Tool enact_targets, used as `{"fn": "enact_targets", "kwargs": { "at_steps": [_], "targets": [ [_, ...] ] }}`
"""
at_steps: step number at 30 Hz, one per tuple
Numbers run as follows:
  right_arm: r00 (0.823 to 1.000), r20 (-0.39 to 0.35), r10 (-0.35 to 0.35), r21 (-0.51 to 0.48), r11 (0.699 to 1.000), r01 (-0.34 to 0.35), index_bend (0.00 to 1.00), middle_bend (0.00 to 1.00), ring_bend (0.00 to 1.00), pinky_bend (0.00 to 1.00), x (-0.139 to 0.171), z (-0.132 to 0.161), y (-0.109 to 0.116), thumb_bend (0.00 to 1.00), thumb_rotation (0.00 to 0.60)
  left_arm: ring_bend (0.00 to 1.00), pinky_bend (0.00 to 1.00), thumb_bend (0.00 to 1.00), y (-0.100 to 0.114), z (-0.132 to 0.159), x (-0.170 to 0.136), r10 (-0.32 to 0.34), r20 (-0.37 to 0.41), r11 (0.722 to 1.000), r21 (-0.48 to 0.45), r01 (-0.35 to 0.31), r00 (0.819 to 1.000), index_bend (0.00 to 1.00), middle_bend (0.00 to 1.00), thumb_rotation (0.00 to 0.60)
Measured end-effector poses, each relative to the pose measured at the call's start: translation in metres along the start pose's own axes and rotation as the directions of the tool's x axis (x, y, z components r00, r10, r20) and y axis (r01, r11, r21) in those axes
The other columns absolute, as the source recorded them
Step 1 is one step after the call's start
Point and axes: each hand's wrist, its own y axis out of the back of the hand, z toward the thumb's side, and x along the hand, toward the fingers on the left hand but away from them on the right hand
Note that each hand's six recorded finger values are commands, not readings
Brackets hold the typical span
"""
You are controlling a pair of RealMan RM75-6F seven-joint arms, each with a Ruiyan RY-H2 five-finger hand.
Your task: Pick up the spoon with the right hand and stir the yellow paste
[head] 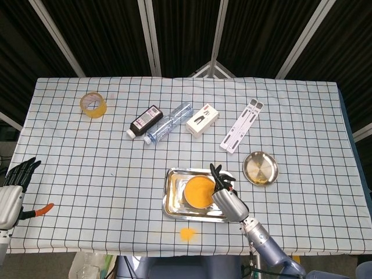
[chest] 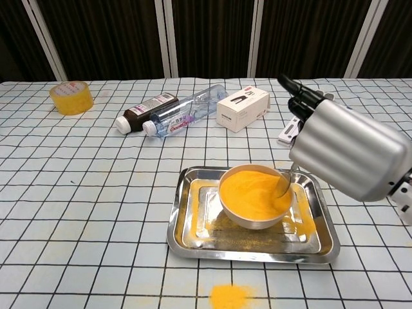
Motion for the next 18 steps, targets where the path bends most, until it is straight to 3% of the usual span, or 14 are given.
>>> {"fn": "enact_targets", "kwargs": {
  "at_steps": [8, 18],
  "targets": [
    [0.997, -0.037, -0.062, 0.054, 0.996, 0.064, 0.77, 0.64, 0.26, 0.0, -0.003, 0.006, 0.01, 0.98, 0.6, 0.0, 0.0, 0.0, 0.0, 0.0, 0.001, 0.003, 0.003, 1.0, 0.005, -0.003, 1.0, 0.0, 0.0, 0.6],
    [0.996, 0.085, 0.021, -0.072, 0.997, -0.015, 0.77, 0.64, 0.27, 0.0, -0.012, -0.022, 0.002, 0.98, 0.6, 0.0, 0.0, 0.0, -0.001, 0.0, 0.001, -0.005, 0.0, 1.0, -0.005, 0.005, 1.0, 0.0, 0.0, 0.6]
  ]
}}
